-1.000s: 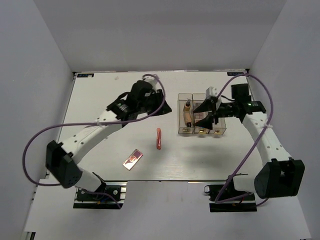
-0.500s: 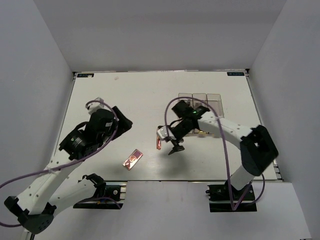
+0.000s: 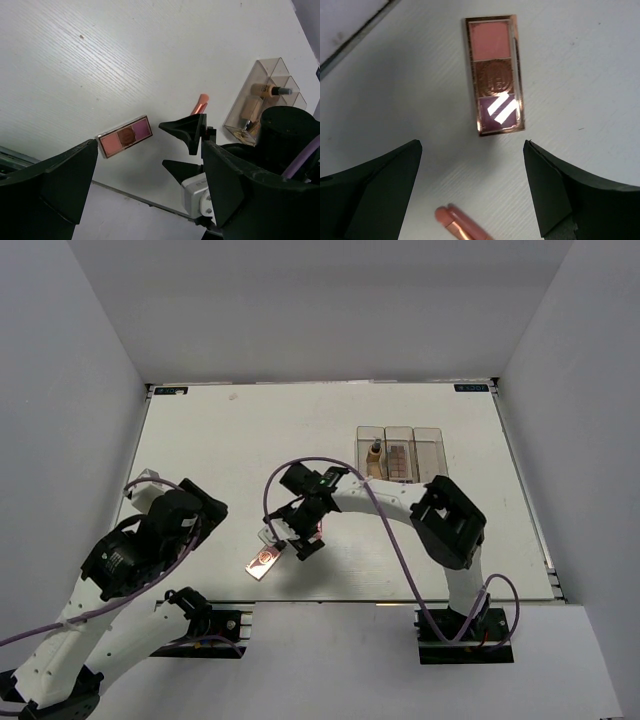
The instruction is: Organize the makeup
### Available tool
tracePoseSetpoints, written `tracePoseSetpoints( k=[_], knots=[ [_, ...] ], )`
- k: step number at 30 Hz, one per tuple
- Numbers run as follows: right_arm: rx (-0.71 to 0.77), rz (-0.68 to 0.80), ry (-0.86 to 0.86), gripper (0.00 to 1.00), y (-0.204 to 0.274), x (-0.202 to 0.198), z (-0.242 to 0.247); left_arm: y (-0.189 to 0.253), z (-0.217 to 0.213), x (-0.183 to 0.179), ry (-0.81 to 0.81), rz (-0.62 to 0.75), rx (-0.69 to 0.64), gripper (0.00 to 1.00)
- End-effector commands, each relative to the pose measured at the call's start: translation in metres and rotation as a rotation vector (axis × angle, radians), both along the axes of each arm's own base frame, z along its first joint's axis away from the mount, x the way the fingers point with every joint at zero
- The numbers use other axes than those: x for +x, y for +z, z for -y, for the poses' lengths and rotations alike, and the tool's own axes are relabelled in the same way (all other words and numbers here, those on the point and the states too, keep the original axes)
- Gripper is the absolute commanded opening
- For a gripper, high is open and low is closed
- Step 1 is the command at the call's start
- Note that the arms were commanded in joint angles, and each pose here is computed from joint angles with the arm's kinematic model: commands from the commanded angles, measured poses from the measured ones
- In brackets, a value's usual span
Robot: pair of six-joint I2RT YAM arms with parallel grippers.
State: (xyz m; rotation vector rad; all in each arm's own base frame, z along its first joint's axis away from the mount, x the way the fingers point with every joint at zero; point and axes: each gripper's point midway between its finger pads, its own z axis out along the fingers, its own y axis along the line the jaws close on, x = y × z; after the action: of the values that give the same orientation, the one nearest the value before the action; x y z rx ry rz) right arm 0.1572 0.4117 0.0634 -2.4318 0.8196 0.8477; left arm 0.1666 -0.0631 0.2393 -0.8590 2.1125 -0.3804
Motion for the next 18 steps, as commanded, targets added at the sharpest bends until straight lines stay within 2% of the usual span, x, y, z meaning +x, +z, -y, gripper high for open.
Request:
tracePoseSetpoints(
  k=[1,8,13,18],
  knots=[
    [0.040,0.066,-0.017,0.88,0.008,0.009,-0.029,-0.002,-0.014,-0.004,0.054,-0.005,0.028,0.96],
    [-0.056,0.075,0.038,0.88,-0.016,-0.003,-0.047,-0.005,-0.011,-0.005,0.044,-0.005,0.022,0.96],
    [-0.062,0.090,0.041,0.88,-0.026,-0.005,-0.056,-0.008,-0.011,-0.006,0.047,-0.006,0.011,0.96],
    [-0.134,0.078,0.069,0.80,-0.042,-0.010,-0.045,-0.010,-0.012,-0.009,0.055,-0.010,-0.001,0.96]
  ],
)
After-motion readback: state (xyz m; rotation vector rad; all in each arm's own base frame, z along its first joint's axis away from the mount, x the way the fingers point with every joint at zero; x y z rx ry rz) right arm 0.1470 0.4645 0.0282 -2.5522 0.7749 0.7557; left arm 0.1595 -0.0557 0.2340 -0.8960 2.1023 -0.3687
